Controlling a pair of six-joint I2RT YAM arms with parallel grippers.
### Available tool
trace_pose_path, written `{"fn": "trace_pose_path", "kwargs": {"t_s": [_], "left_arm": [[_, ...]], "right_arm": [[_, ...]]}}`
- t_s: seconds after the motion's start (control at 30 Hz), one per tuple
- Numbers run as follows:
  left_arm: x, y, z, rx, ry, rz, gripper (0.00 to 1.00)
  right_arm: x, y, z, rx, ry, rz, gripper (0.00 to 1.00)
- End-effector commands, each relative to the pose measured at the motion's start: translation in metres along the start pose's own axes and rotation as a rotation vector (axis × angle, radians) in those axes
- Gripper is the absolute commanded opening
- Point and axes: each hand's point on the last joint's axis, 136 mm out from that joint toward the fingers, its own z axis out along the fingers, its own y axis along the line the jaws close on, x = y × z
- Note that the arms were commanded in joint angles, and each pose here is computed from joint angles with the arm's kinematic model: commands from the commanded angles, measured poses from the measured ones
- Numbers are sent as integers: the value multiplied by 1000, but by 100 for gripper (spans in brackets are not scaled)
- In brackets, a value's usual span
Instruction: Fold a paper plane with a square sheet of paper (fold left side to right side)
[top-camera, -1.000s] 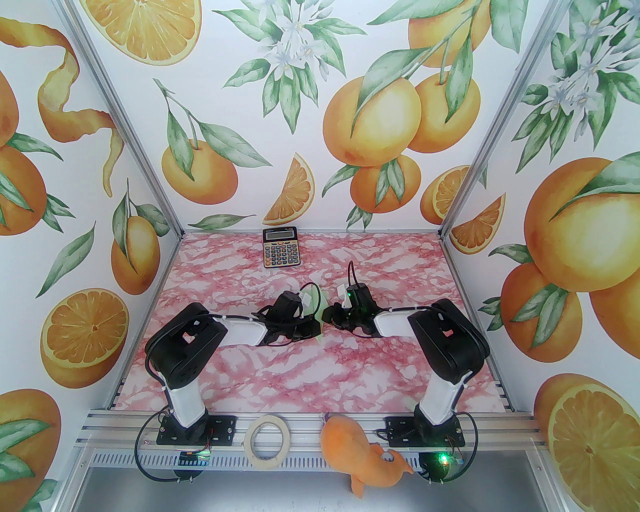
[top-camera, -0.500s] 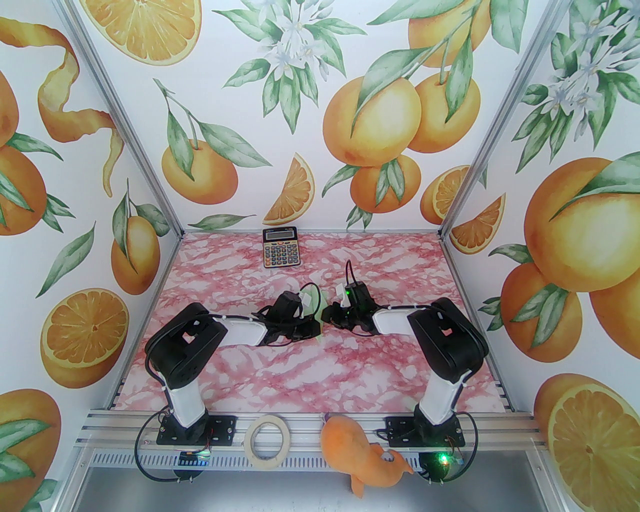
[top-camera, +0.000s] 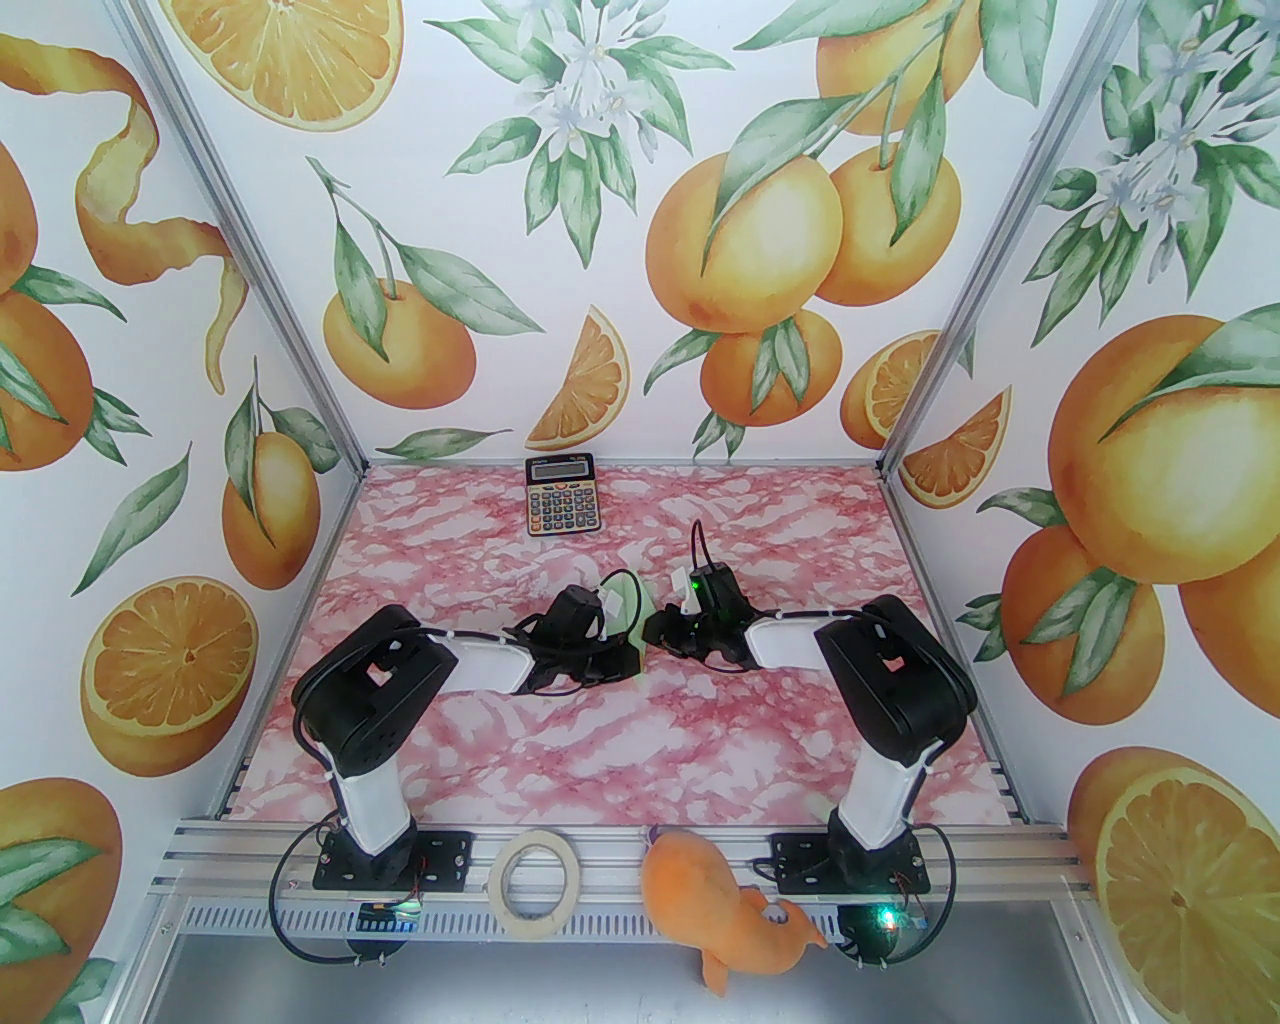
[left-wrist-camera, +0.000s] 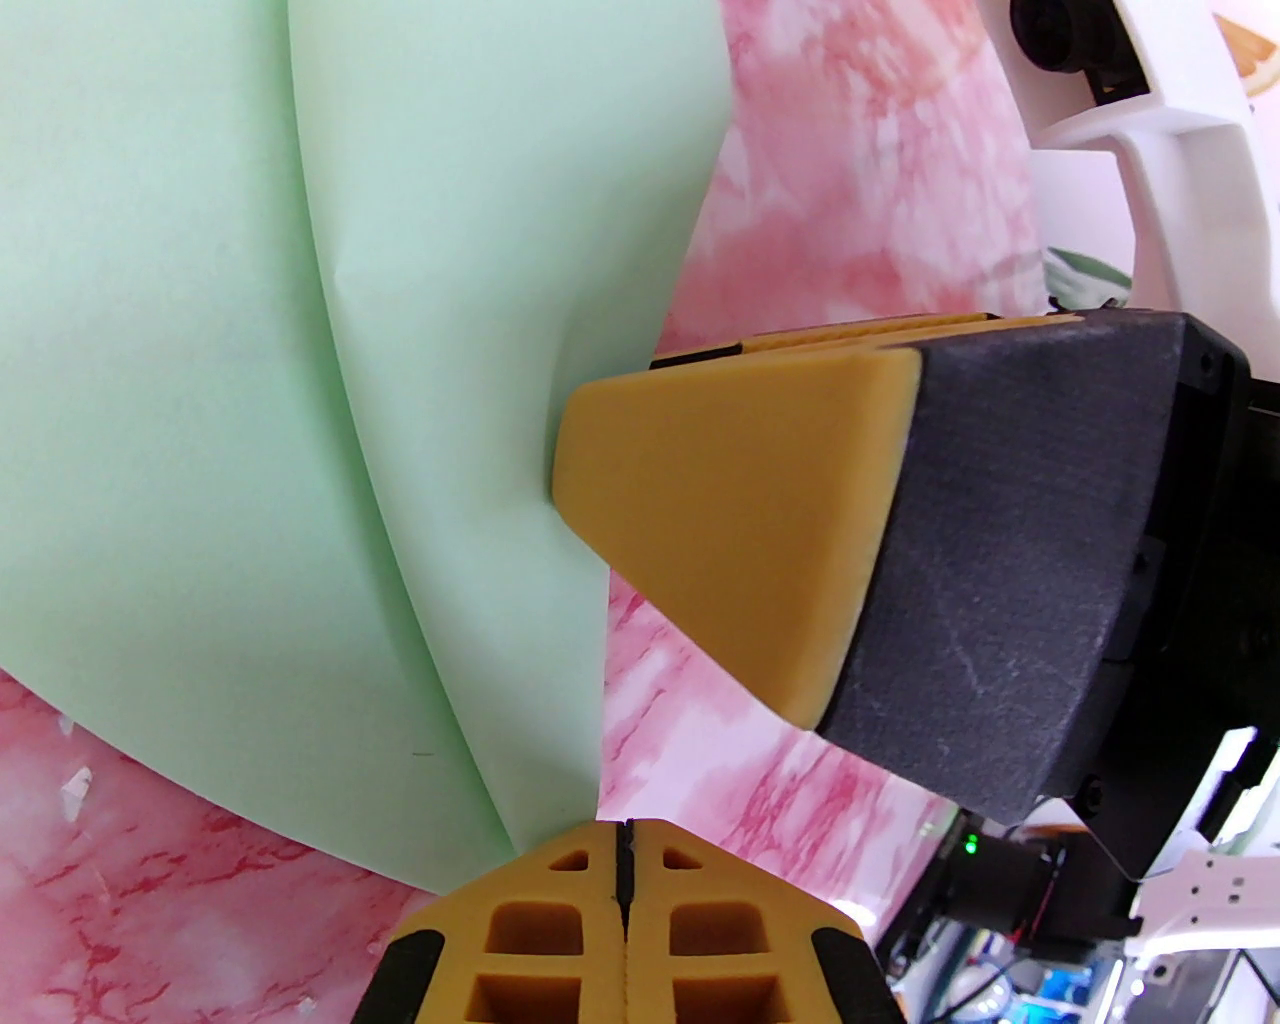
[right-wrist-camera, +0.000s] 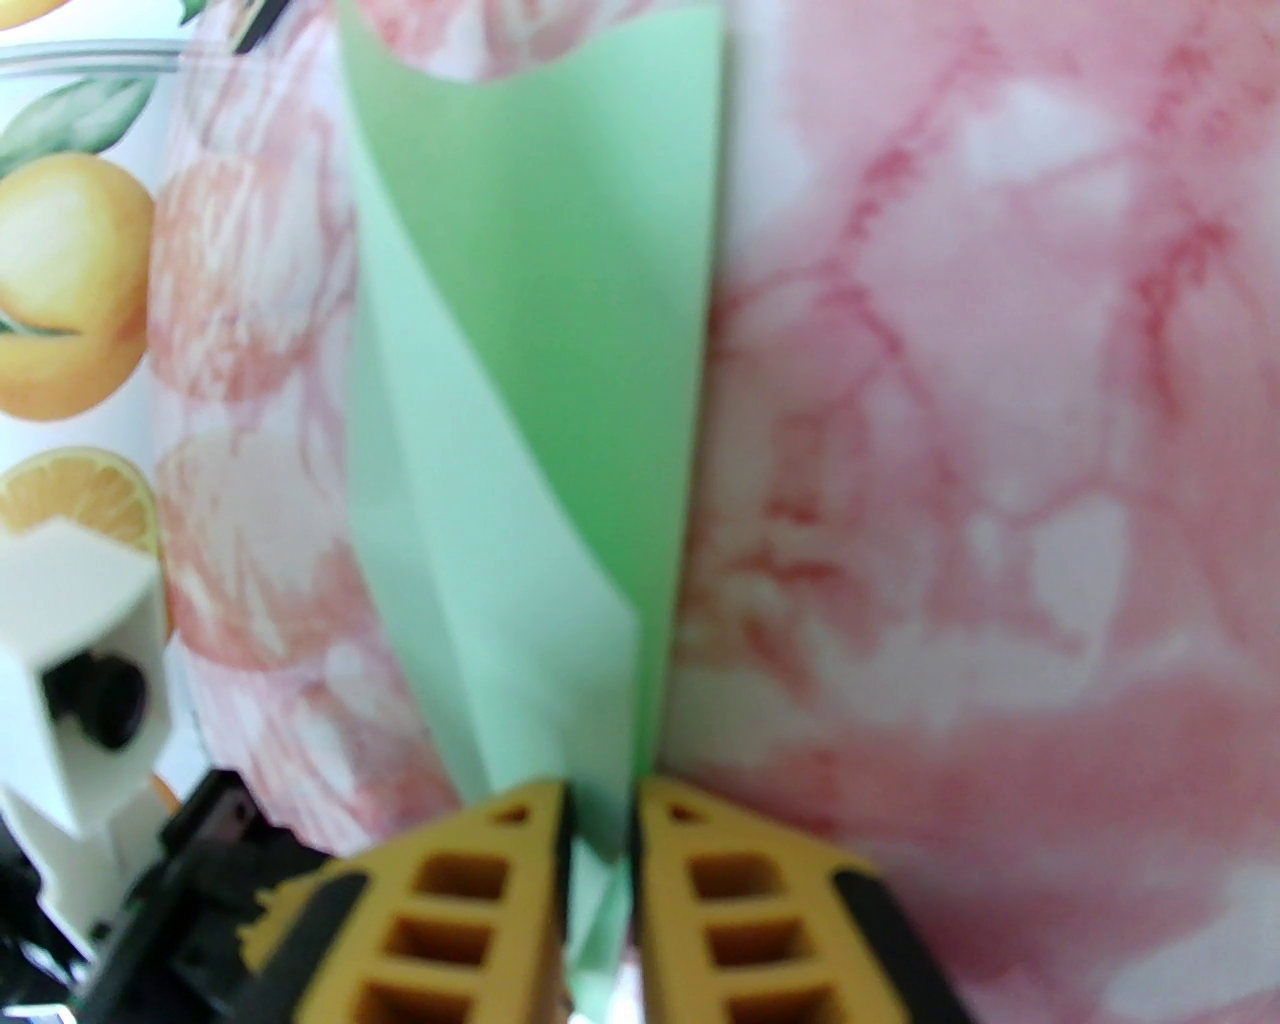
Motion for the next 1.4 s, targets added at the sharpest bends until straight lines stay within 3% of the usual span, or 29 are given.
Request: {"fn": "trace_pose_path", "kwargs": {"t_s": [0.0, 0.7, 0.9, 1.37], "left_arm": [[-2, -8, 5, 32, 1, 18, 4], [-11, -17, 10, 54, -8, 30, 4], [-16, -15, -6, 16, -34, 44, 5], [-13, -6, 0, 15, -15, 27, 5]], "right_arm": [[-1, -21, 11, 77, -16, -15, 18], [0, -22, 11, 72, -14, -9, 20], [-8, -16, 3, 63, -37, -14, 26], [-26, -10, -11, 35, -84, -10, 27]]}}
